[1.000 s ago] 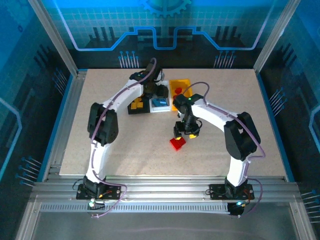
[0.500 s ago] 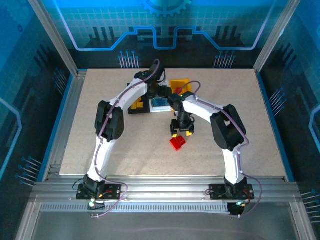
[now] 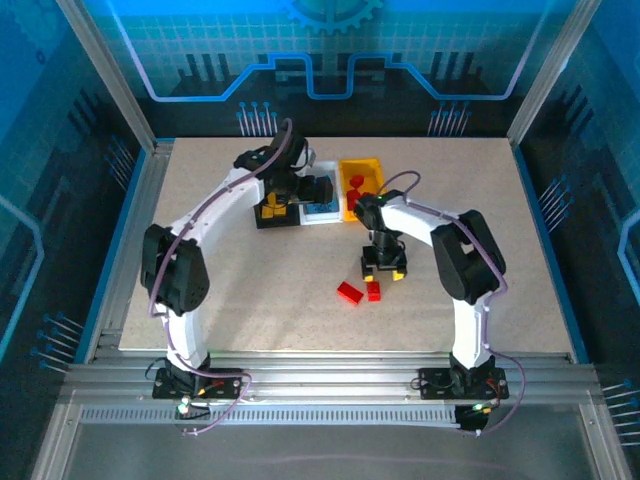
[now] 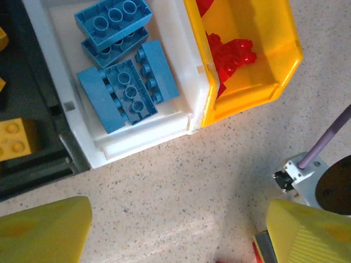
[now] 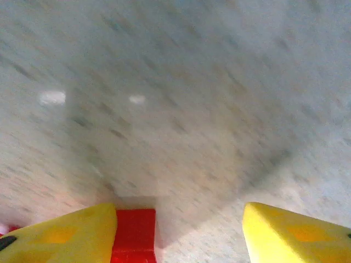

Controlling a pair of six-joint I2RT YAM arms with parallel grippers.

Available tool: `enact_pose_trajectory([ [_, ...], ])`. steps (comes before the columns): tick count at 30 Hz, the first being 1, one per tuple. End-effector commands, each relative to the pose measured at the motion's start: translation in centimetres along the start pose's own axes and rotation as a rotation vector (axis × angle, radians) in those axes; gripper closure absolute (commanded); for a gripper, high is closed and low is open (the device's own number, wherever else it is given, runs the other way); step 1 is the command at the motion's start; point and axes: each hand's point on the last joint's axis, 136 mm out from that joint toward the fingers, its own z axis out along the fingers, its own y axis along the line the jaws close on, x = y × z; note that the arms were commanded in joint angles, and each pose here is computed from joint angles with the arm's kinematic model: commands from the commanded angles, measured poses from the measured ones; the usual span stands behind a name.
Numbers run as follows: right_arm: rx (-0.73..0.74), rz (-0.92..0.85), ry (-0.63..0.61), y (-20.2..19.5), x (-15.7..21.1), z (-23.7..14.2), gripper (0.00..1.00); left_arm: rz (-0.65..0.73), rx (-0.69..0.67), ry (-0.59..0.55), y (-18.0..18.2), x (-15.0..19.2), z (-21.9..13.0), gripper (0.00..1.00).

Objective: Sort the legos into containers by color

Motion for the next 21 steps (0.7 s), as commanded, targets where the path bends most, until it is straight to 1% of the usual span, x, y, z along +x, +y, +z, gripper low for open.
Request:
enact_pose_trajectory([
  [1,-0.014,-0.063,-0.047,0.3,1.5,-1.7,0.37,0.002,0.015,0.000,0.2,1.1,-1.3,0.14],
  [4,-0.023,-0.140,-0.101,2.1,1.8,-2.8,0.36,0.000,0.020,0.004,0.4,2.2,-2.1,0.11],
  [8,0.010,-0.122,-0.061,2.6,2.0,-1.6,0.34,-0.006,0.026,0.011,0.6,3.7,-3.0,0.06],
  [10,0.032,-0.087,-0.049,2.2,2.1,-1.0,0.34,-0.009,0.024,0.018,0.8,4.3,-3.2,0.01],
  [15,0.062,-0.032,-0.052,1.2,2.7,-0.5,0.35,-0.010,0.023,0.025,1.1,5.5,-4.1,0.01],
  [21,0.056,-0.022,-0.027,1.3,3.3,0.8,0.38,-0.002,0.012,0.032,1.6,6.5,-4.8,0.01],
])
